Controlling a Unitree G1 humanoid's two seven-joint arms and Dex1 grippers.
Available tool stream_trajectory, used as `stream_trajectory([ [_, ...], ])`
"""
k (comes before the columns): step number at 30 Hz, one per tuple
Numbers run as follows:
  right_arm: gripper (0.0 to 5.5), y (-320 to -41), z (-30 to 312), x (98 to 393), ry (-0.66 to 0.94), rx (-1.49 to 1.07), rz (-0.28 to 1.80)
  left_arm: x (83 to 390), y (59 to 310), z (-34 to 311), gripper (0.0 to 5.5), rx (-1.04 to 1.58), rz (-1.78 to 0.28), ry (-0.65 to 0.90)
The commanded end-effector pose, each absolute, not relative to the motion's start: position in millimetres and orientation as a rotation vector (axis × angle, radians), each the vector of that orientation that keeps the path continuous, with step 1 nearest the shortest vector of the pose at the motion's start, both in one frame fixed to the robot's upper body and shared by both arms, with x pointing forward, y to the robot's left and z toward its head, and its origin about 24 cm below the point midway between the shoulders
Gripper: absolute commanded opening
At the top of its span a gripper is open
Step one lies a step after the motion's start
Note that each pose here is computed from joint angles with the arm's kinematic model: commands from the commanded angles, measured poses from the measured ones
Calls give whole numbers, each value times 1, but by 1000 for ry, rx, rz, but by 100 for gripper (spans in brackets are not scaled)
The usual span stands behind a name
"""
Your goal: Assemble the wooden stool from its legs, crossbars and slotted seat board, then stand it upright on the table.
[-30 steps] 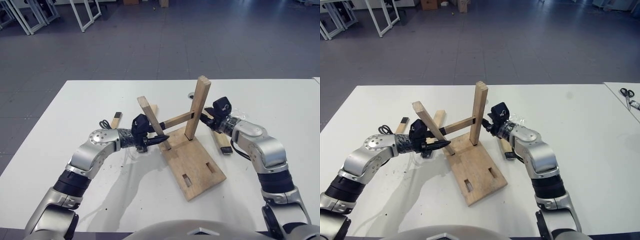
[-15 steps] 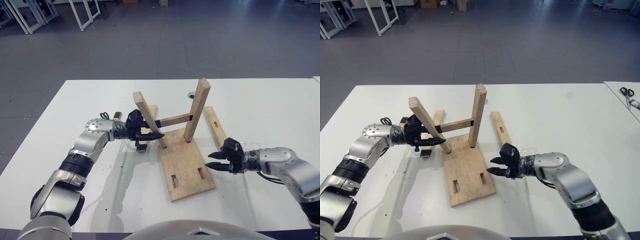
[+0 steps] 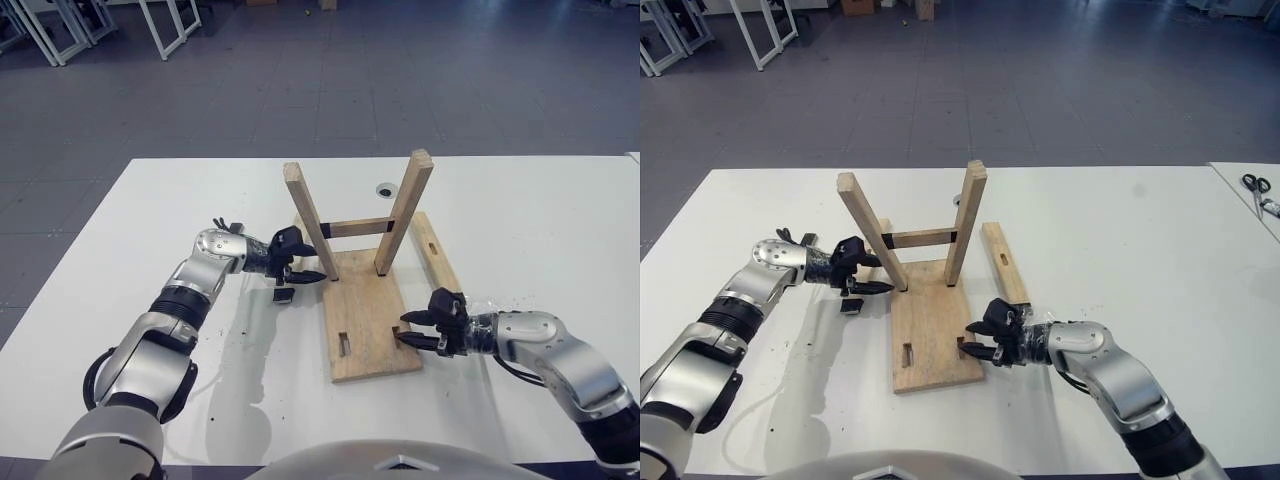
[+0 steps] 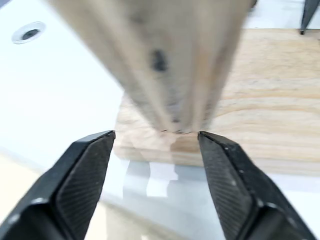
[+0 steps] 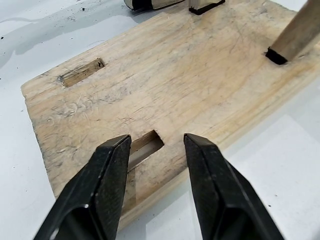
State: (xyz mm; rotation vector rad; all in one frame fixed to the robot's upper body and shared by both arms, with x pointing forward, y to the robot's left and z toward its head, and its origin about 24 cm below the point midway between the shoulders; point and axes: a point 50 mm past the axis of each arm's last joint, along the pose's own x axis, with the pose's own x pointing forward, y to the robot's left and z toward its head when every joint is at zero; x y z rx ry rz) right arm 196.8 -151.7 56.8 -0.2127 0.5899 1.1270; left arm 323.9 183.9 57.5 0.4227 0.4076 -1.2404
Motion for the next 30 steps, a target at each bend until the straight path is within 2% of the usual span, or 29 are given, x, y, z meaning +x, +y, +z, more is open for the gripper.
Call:
stream_trajectory([
  [1,193,-157,36,181,717,-203,1074,336,199,80,371,505,-1184,377],
  [4,193,-155,36,184,705,-200,1034,334,217,104,398,547,-1171,404],
  [6,193,-155,40,190,674,-182,991,325,241,125,398,618,-1111,486],
  [7,193,-155,42,192,661,-168,974,324,252,140,398,620,-1025,470],
  [8,193,-155,43,193,654,-162,963,328,260,162,398,591,-881,400],
  [10,193,-155,42,191,653,-158,949,341,263,216,398,450,-526,145],
  [12,193,-153,41,186,660,-154,947,341,244,258,398,218,-348,-63],
  [14,193,-148,39,180,670,-150,965,334,210,275,398,30,-353,-144],
  [17,193,-140,36,173,687,-149,994,328,164,277,398,-113,-363,-139],
  [19,193,-139,36,174,688,-157,993,324,147,270,398,-155,-371,-92],
  [23,193,-138,36,174,691,-162,987,324,143,263,398,-171,-329,-54],
  [25,193,-138,35,173,691,-158,984,324,147,285,398,-198,-300,-182],
  [27,193,-137,35,173,691,-154,983,315,143,324,398,-273,-362,-392],
  [28,193,-136,36,173,690,-153,983,310,138,334,398,-291,-401,-438],
  [30,193,-136,37,173,689,-154,985,310,125,317,398,-293,-461,-353],
])
